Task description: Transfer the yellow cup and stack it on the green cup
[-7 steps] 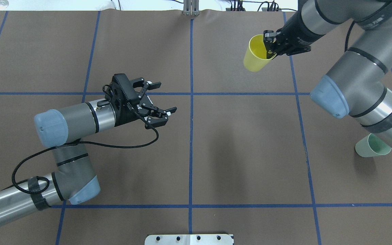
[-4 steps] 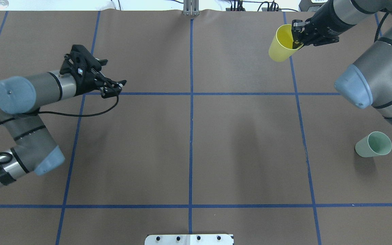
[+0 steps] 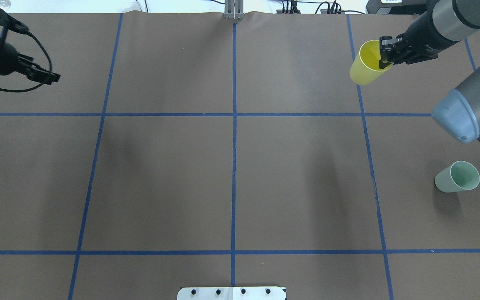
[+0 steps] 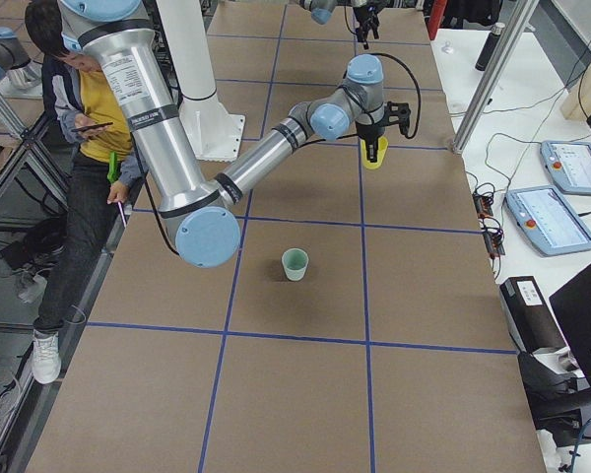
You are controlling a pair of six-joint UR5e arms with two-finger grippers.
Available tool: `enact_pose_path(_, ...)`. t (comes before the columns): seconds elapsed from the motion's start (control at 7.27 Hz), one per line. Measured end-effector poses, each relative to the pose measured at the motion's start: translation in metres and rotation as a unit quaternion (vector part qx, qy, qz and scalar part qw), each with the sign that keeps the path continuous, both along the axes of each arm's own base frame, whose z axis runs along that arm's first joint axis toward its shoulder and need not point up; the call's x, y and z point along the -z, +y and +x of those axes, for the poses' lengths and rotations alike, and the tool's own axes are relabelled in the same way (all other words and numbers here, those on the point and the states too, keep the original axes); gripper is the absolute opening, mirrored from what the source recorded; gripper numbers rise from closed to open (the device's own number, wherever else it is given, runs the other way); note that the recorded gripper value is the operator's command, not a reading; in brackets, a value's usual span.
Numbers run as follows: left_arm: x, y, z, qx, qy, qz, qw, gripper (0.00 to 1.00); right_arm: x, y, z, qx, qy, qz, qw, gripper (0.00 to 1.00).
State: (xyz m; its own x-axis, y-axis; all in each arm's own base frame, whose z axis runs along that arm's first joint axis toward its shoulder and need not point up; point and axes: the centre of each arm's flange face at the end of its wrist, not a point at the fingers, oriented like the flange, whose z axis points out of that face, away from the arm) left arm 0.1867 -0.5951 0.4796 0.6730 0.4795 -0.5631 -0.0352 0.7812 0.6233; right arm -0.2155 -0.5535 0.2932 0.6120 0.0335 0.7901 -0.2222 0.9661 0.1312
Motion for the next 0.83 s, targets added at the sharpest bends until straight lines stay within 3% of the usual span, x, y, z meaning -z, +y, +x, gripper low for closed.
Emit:
enact_pose_path(0.28,-0.040,-0.001,-0.087,0.029,-0.002,-0.085,0.9960,1.00,-0.007,0.010,0.016,-0.002,0.001,0.005,1.0000,0.00)
enact_pose_path(0.55,-0.097,0.018,-0.157,0.063,-0.024,-0.164,0.9841,1.00,-0.018,0.020,0.038,0.008,-0.005,0.004,1.0000,0.00)
enact_pose_path(0.83,-0.138,0.036,-0.205,0.058,-0.056,-0.195,0.9774,1.00,-0.040,0.036,0.063,0.027,-0.002,0.010,0.9996,0.00)
